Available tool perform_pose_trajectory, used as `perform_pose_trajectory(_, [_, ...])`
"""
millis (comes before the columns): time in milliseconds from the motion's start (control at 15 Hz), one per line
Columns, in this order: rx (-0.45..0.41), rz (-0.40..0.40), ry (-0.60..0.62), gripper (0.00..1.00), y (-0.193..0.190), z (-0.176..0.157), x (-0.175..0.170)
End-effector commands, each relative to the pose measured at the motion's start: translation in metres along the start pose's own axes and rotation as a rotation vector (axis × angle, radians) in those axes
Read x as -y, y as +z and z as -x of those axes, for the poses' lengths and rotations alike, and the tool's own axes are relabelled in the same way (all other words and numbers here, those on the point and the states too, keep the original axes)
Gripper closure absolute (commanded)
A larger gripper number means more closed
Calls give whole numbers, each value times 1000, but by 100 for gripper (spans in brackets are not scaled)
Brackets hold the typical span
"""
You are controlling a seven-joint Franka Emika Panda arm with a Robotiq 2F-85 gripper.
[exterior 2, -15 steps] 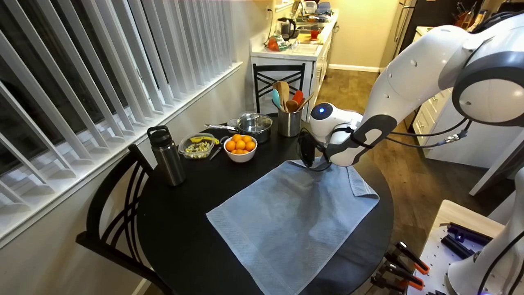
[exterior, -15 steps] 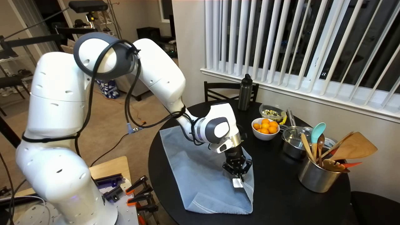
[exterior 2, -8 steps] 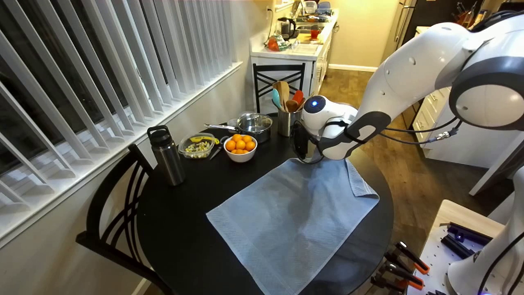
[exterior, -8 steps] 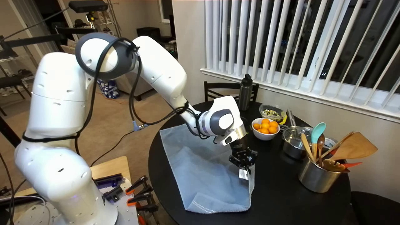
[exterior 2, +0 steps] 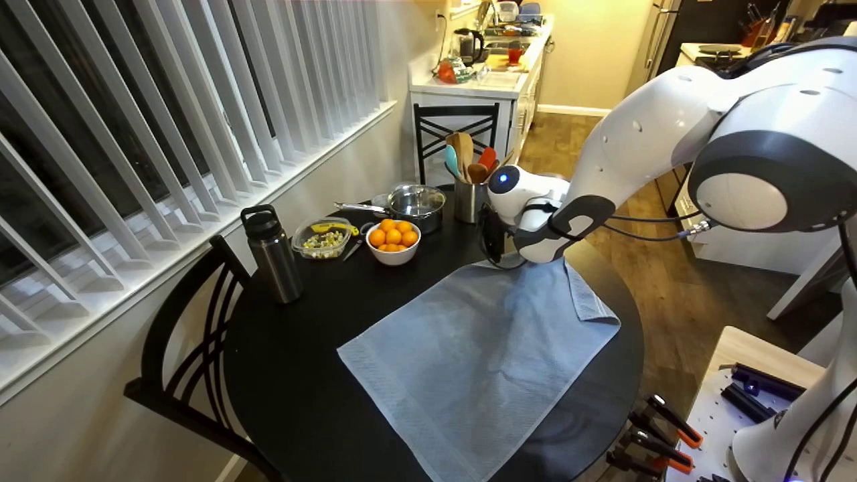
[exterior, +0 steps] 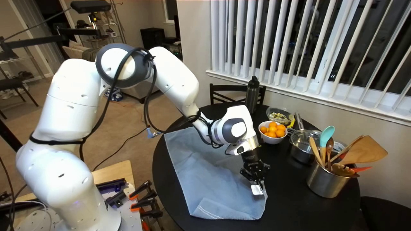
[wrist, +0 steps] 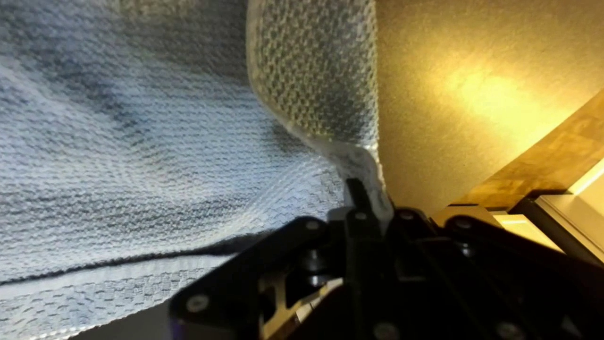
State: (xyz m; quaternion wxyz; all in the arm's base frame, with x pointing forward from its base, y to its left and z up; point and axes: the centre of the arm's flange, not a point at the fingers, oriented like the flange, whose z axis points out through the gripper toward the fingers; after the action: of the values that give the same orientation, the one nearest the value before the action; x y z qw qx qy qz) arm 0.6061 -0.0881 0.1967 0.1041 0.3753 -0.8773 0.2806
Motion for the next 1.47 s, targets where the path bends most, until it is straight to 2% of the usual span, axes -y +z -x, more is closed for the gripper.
perform_pose_trajectory(0, [-15,12,30,97,9,13,2])
perform_pose_trajectory(333, [1,51,70,97,16,13,2])
perform_pose_trajectory(667, [-1,109,152,97,20,-9,14])
perform_pose_trajectory(1000, [37,152,242,97,22,-27,28])
perform_pose_trajectory(1400, [98,198,312,97,20,-31,39])
